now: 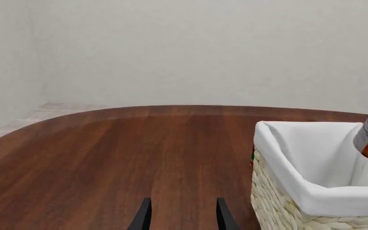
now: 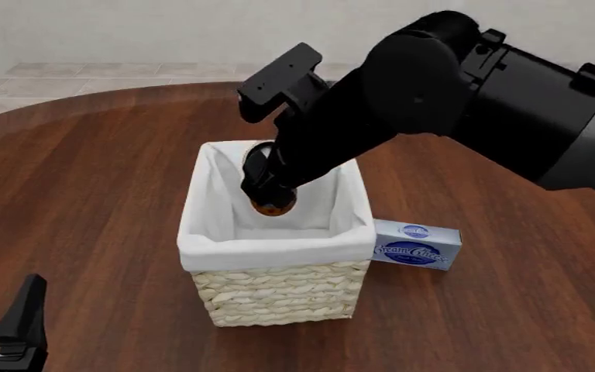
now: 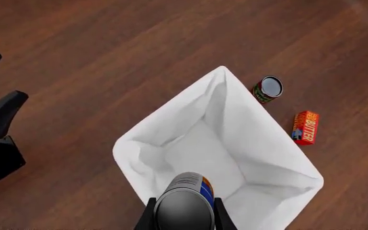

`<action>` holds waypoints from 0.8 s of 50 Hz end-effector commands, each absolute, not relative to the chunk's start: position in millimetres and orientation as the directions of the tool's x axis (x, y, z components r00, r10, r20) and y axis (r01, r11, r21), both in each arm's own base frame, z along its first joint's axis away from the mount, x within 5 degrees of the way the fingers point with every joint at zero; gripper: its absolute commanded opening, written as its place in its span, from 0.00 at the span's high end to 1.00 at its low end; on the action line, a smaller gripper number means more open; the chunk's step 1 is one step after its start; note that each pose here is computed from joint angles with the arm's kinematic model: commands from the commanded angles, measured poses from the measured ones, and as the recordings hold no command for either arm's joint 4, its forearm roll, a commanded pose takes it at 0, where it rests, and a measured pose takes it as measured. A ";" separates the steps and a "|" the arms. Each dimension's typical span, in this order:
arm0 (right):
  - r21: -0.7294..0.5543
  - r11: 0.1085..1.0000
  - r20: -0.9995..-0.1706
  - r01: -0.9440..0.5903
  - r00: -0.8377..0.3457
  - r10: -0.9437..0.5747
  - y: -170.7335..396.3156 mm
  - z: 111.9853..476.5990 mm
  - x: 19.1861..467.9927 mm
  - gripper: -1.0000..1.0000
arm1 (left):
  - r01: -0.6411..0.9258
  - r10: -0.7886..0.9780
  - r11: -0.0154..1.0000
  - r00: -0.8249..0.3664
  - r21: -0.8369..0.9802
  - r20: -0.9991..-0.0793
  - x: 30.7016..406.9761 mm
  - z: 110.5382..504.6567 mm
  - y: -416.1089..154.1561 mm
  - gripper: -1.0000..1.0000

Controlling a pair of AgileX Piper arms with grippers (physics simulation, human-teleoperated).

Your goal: Pick up the alphabet soup and put it in the basket.

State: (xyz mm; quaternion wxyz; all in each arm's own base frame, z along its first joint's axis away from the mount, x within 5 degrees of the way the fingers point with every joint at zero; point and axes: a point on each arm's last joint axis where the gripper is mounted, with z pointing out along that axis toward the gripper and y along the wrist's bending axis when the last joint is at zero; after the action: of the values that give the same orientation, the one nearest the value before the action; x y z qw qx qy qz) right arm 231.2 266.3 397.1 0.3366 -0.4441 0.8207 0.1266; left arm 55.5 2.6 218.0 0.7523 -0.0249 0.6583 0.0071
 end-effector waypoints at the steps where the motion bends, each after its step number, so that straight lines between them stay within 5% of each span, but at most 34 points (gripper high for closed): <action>1: -0.076 0.590 -0.665 -0.804 -0.400 -0.630 265.5 391.5 231.7 1.00 | -0.043 -0.022 0.999 0.132 -0.028 -0.991 55.5 218.0 2.6 0.00; 40: -0.049 0.650 -0.694 -0.758 -0.443 -0.568 270.7 364.3 257.1 1.00 | -0.051 -0.025 0.998 0.137 -0.033 -0.990 55.5 218.3 3.1 0.00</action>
State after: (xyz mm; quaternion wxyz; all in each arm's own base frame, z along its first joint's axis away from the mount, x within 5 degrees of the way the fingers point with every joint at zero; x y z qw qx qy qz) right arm 249.7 270.1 368.3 0.3398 -0.4168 0.8333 0.1281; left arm 55.5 2.9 218.3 0.7532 -0.0276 0.6571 0.0081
